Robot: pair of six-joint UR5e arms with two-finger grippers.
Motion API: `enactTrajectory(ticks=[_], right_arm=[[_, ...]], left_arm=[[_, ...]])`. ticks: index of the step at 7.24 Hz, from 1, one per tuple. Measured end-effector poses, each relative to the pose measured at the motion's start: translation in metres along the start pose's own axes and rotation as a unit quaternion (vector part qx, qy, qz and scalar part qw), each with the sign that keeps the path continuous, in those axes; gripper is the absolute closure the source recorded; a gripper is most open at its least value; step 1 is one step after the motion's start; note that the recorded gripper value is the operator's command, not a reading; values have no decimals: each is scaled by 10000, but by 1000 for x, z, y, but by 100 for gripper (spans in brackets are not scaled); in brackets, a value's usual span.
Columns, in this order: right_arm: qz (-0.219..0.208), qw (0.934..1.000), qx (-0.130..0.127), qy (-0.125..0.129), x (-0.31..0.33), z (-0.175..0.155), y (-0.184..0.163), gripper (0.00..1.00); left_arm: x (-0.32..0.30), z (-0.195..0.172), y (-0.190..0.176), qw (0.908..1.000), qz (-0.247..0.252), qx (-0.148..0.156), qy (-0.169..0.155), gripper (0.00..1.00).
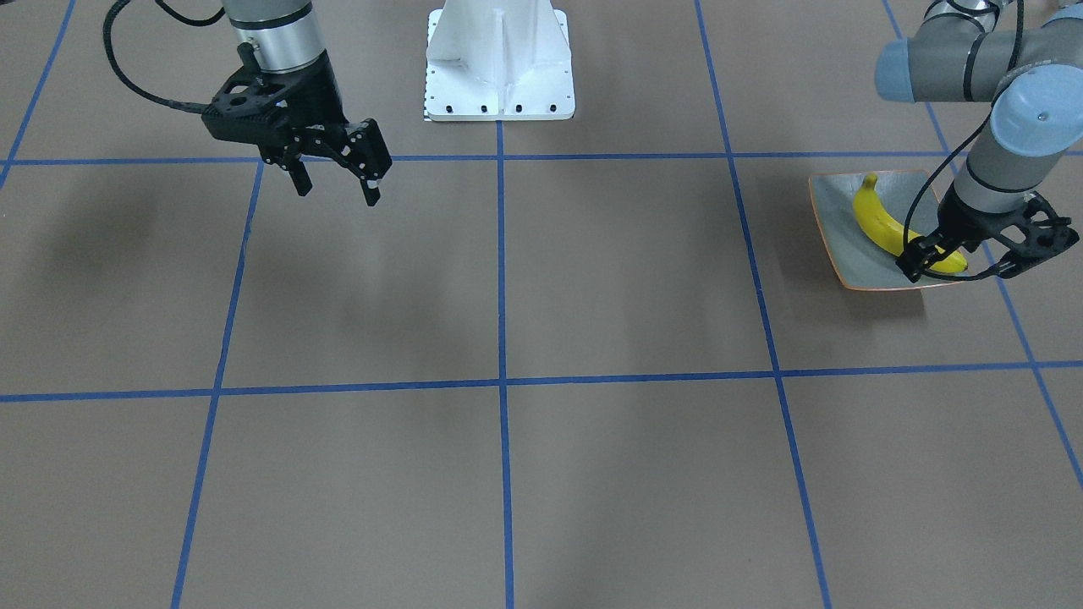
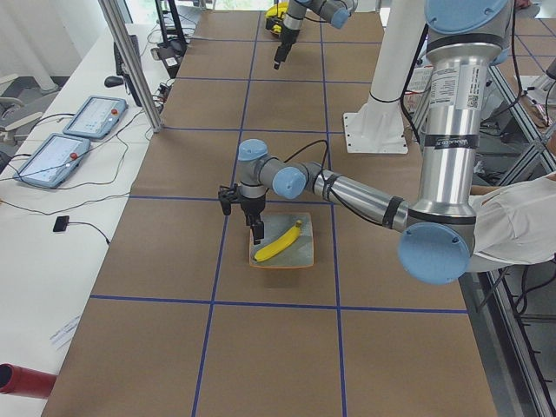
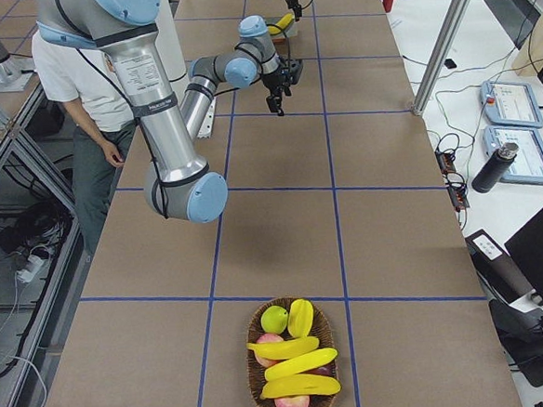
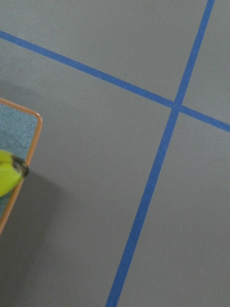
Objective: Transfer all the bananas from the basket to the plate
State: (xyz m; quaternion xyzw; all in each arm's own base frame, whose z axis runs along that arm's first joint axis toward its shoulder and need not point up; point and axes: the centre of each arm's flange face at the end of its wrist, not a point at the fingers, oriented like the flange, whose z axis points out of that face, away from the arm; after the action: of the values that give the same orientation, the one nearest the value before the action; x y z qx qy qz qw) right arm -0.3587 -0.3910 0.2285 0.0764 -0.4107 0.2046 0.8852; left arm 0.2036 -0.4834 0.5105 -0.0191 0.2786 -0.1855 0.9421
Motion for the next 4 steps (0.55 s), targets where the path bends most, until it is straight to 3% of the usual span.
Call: enactTrajectory(ticks=[2,4], right_arm=[[-493,9974,-34,527,75,10,-43,0],[-1197,9858,-361,1124,195,4,-108,0]], left_arm=[[20,-38,2,9986,69,-97,520,0],[35,-60,3,9971,61,-73,755,0]])
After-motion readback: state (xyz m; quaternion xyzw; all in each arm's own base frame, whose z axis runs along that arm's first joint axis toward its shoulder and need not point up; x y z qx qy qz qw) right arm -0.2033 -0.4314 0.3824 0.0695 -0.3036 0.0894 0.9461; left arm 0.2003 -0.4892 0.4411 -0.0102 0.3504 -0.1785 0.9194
